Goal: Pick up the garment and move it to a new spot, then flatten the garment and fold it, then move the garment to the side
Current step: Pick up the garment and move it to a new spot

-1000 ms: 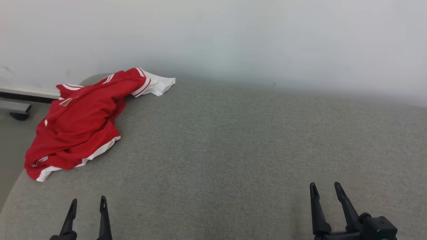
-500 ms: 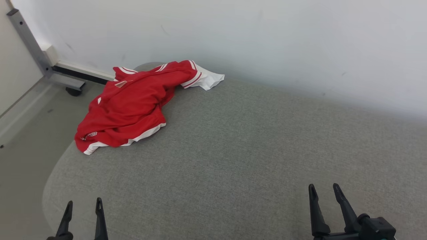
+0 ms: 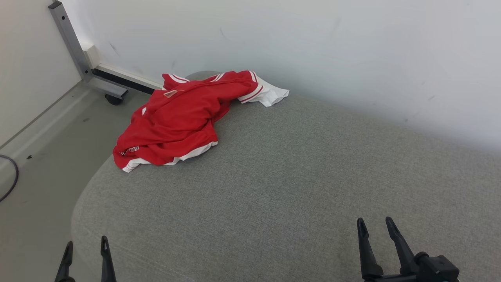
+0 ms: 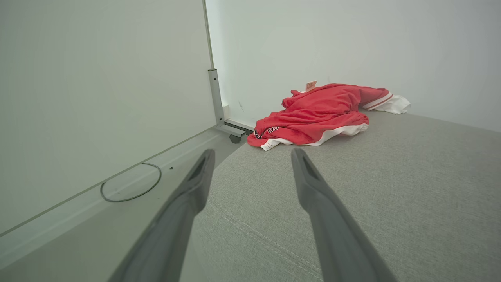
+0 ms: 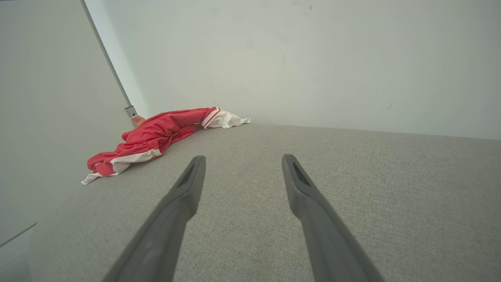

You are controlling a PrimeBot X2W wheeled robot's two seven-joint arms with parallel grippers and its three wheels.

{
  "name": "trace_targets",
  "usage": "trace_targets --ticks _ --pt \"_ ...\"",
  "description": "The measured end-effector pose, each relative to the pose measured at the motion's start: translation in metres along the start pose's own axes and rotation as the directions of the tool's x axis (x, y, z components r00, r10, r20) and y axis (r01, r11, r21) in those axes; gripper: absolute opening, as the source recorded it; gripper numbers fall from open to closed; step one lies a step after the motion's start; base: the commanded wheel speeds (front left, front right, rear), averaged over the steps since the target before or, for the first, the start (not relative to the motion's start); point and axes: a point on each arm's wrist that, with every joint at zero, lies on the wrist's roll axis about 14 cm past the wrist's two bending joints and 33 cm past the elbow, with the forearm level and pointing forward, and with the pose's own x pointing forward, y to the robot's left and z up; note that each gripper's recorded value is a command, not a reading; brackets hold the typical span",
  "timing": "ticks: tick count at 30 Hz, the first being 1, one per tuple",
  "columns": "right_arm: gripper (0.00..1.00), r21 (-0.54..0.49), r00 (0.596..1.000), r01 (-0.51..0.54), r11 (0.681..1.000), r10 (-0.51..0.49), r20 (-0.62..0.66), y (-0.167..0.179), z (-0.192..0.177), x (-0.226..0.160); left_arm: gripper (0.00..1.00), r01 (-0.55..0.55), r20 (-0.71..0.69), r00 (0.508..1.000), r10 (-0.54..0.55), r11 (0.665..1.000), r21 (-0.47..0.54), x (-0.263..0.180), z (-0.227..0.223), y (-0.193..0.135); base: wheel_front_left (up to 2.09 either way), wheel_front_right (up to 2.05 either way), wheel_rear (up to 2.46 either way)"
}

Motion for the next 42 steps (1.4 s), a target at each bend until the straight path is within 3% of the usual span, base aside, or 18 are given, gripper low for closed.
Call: trace_targets --ticks 10,21,32,42 --pt "1.00 -0.004 1.000 0.021 1.000 -0.021 0.000 -0.007 -0.001 -0.002 1.00 -0.016 0.043 0.999 0.018 0.999 -0.039 0.020 0.014 -0.001 0.00 0.00 0.00" --pt "1.00 -0.024 0.997 0.079 0.997 -0.079 0.012 -0.034 -0.002 0.006 1.00 0.070 0.219 0.974 -0.059 0.997 -0.043 0.109 0.087 -0.026 0.00 0.00 0.00" --pt "1.00 -0.052 0.977 0.200 0.978 -0.196 0.082 -0.087 0.010 0.016 1.00 0.181 0.310 0.937 -0.164 0.983 -0.027 0.211 0.139 -0.086 0.00 0.00 0.00" --pt "1.00 -0.069 0.947 0.316 0.946 -0.310 0.086 -0.137 0.000 0.006 1.00 0.250 0.170 0.954 -0.248 0.968 0.013 0.297 0.106 -0.145 0.00 0.00 0.00"
